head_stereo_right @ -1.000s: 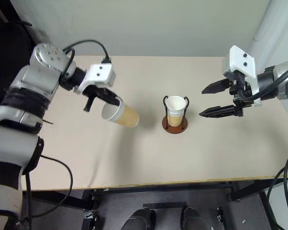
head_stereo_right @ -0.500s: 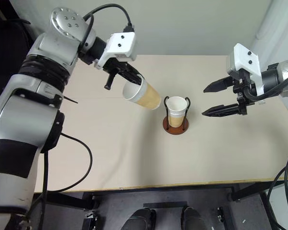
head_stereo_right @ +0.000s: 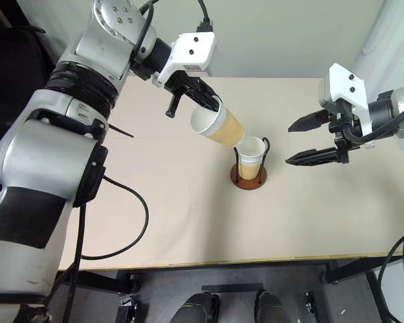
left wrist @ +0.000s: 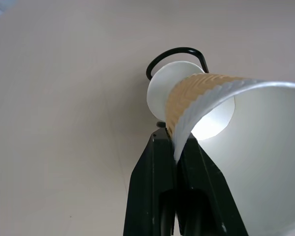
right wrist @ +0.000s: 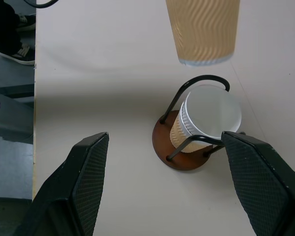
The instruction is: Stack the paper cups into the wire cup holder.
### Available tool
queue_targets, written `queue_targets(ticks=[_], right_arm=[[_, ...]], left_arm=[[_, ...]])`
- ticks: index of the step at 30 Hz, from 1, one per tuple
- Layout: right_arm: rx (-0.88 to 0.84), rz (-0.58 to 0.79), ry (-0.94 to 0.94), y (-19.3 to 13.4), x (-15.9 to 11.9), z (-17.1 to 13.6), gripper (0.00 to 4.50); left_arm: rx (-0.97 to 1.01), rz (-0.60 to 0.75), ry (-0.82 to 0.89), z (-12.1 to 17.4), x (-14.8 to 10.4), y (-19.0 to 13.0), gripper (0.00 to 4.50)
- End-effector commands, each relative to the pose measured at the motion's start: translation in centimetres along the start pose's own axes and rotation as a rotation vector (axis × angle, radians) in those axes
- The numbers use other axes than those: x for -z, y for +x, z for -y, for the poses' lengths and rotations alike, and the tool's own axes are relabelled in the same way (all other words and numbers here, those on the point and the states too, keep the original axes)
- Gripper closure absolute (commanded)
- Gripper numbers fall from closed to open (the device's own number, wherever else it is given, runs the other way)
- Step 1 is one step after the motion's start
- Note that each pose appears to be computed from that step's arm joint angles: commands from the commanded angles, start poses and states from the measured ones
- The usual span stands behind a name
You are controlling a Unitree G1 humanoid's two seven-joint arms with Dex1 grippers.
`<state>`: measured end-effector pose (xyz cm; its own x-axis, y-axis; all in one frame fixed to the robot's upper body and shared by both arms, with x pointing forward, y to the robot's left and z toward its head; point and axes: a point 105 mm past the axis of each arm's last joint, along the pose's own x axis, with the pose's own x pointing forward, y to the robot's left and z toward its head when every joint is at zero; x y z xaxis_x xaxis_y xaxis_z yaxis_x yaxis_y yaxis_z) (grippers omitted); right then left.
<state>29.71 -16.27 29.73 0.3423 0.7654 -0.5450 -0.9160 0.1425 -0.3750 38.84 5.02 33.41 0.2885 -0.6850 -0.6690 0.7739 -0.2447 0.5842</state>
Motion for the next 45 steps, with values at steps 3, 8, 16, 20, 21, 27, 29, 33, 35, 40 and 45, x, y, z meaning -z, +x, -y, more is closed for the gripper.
queue_targets(ticks=[3, 8, 16, 20, 21, 27, 29, 33, 35, 40, 45], right_arm=[[0.041, 0.012, -0.029, -1.1, -0.8, 0.0, 0.78], [0.043, 0.009, -0.024, -1.1, -0.7, -0.1, 0.78], [0.048, 0.005, -0.016, -1.2, -0.5, -0.2, 0.78], [0.046, 0.005, -0.016, -1.2, -0.4, -0.3, 0.78], [0.045, 0.005, -0.016, -1.2, -0.4, -0.3, 0.78], [0.046, 0.004, -0.015, -1.1, -0.3, -0.4, 0.78], [0.046, 0.004, -0.014, -1.1, -0.3, -0.4, 0.78], [0.049, 0.003, -0.011, -1.2, -0.3, -0.5, 0.78], [0.051, 0.002, -0.009, -1.2, -0.2, -0.5, 0.78], [0.053, 0.002, -0.005, -1.3, -0.2, -0.6, 0.78], [0.053, -0.001, 0.0, -1.3, -0.1, -0.7, 0.78]], left_arm=[[-0.06, 0.009, 0.046, -0.8, -0.9, 0.3, 4.44], [-0.073, 0.013, 0.056, -1.0, -1.2, 0.8, 4.44], [-0.052, -0.016, 0.055, -0.8, -0.9, 1.2, 4.44], [-0.061, -0.033, 0.056, -1.0, -0.9, 1.6, 4.44], [-0.066, -0.036, 0.057, -1.0, -1.0, 1.7, 4.44], [-0.084, -0.043, 0.067, -1.3, -1.4, 2.2, 4.44], [-0.087, -0.046, 0.069, -1.4, -1.4, 2.3, 4.44], [-0.095, -0.057, 0.072, -1.4, -1.3, 2.7, 4.44], [-0.096, -0.064, 0.071, -1.4, -1.1, 2.8, 4.44], [-0.101, -0.071, 0.066, -1.3, -0.8, 3.5, 4.44], [-0.09, -0.072, 0.064, -1.1, -0.7, 4.1, 4.44]])
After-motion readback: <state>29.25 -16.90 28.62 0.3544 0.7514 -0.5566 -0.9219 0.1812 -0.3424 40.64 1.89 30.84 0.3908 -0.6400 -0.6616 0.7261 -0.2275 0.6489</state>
